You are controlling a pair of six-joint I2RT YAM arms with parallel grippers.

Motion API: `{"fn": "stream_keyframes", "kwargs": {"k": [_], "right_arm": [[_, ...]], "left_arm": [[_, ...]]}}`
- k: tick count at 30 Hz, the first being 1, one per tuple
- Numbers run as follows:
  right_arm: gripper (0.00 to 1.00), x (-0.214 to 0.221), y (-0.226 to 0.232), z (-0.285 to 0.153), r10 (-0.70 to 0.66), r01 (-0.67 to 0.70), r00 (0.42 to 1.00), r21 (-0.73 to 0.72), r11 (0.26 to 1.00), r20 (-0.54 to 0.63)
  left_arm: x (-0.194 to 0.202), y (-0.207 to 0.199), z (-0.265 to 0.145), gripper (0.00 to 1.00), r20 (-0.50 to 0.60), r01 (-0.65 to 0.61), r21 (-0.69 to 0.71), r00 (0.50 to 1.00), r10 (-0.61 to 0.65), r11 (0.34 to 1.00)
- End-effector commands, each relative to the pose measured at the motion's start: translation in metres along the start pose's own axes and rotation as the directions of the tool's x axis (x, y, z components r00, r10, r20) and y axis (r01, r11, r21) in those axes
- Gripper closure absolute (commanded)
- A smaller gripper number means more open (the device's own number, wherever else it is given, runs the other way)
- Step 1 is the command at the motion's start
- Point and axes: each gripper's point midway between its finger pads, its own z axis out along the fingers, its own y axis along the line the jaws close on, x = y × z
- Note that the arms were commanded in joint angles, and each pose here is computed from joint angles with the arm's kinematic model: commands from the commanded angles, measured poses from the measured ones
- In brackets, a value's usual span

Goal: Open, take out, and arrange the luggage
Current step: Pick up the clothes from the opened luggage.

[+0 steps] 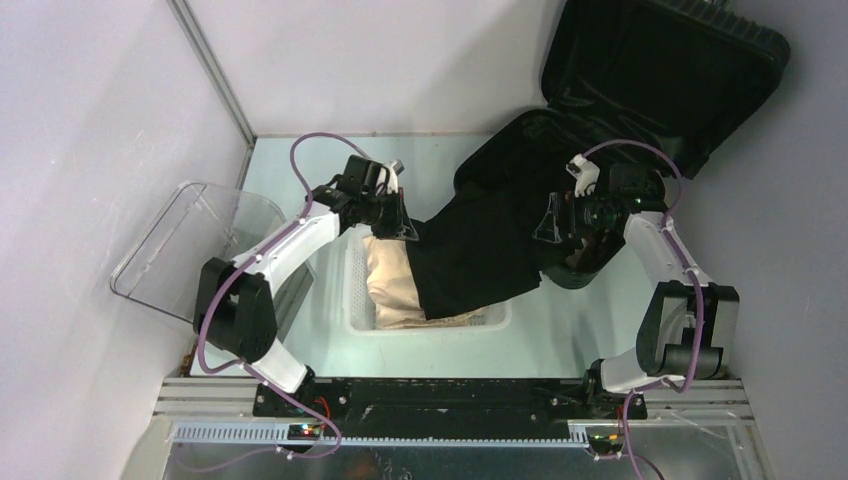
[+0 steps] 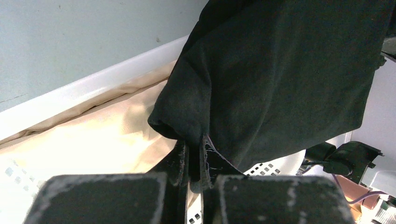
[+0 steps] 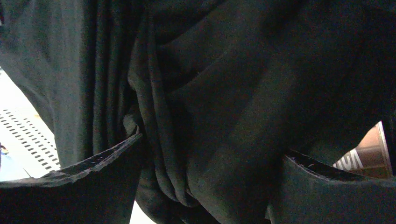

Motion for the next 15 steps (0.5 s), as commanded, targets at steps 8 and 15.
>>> {"fn": "stream_keyframes", "kwargs": {"k": [8,15], "right_arm": [[0.6,-0.004,0.003,0.002,-0.082,0.082,0.996,-0.003,0.997,-0.021],[1.0,-0.032,0.004,-0.015,-0.114,0.11,0.989,0.05,0.993,0.09]], "left_arm": [[-0.02,-0.007,-0.002,0.85,0.054,-0.047,0.019,0.998,0.046,0.999],[-0.017,-0.004,-0.015,0.53,0.071,-0.082,-0.01,0.994,0.082,0.997]]}}
